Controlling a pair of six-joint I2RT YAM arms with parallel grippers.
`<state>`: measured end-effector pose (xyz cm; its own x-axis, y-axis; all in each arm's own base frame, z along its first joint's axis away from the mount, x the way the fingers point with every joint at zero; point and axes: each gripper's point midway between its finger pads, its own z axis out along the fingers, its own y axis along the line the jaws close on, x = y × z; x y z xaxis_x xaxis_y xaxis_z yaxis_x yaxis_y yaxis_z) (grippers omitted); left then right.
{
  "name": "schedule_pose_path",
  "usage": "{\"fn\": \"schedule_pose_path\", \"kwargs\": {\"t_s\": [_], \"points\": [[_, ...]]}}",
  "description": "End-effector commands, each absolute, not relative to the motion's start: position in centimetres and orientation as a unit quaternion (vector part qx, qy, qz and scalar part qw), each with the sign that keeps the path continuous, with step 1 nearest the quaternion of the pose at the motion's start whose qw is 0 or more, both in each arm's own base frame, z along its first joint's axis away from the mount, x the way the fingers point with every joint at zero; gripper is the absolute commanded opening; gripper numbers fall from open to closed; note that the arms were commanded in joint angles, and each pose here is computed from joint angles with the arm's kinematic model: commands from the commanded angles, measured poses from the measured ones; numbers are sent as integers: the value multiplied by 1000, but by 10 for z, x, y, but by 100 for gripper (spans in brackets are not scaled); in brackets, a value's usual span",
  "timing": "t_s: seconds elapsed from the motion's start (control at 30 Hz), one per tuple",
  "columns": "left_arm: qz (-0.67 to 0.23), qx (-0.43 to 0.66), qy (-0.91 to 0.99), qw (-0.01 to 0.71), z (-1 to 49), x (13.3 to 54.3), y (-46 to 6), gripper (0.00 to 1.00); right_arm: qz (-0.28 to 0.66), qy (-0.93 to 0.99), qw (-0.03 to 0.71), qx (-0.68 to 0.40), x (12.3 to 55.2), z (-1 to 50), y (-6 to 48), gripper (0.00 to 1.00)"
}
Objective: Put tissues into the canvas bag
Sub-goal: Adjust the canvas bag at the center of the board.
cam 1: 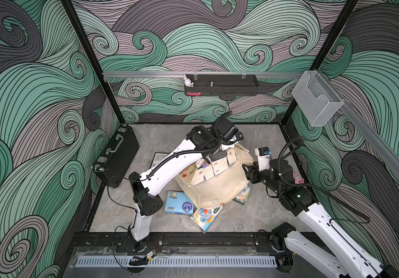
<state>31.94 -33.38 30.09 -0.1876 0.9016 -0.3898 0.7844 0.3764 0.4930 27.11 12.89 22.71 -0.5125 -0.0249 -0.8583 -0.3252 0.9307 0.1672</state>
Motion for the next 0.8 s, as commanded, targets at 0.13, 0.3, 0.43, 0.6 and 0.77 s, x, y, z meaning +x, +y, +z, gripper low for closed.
{"fn": "schedule_pose_path", "kwargs": {"t_s": [0.13, 0.3, 0.43, 0.6, 0.77], "points": [[92, 538, 750, 373, 344, 317, -324, 0, 162, 860, 474, -95, 266, 248, 126, 60], [93, 535, 752, 373, 344, 320, -321, 0, 112, 866, 479, -89, 257, 258, 105, 56], [88, 531, 752, 380, 349, 319, -322, 0, 89, 876, 463, -104, 257, 251, 101, 55], [80, 532, 750, 385, 353, 318, -325, 0, 119, 878, 445, -128, 257, 245, 118, 56], [85, 536, 750, 378, 348, 319, -325, 0, 211, 847, 465, -149, 245, 265, 143, 62]]}}
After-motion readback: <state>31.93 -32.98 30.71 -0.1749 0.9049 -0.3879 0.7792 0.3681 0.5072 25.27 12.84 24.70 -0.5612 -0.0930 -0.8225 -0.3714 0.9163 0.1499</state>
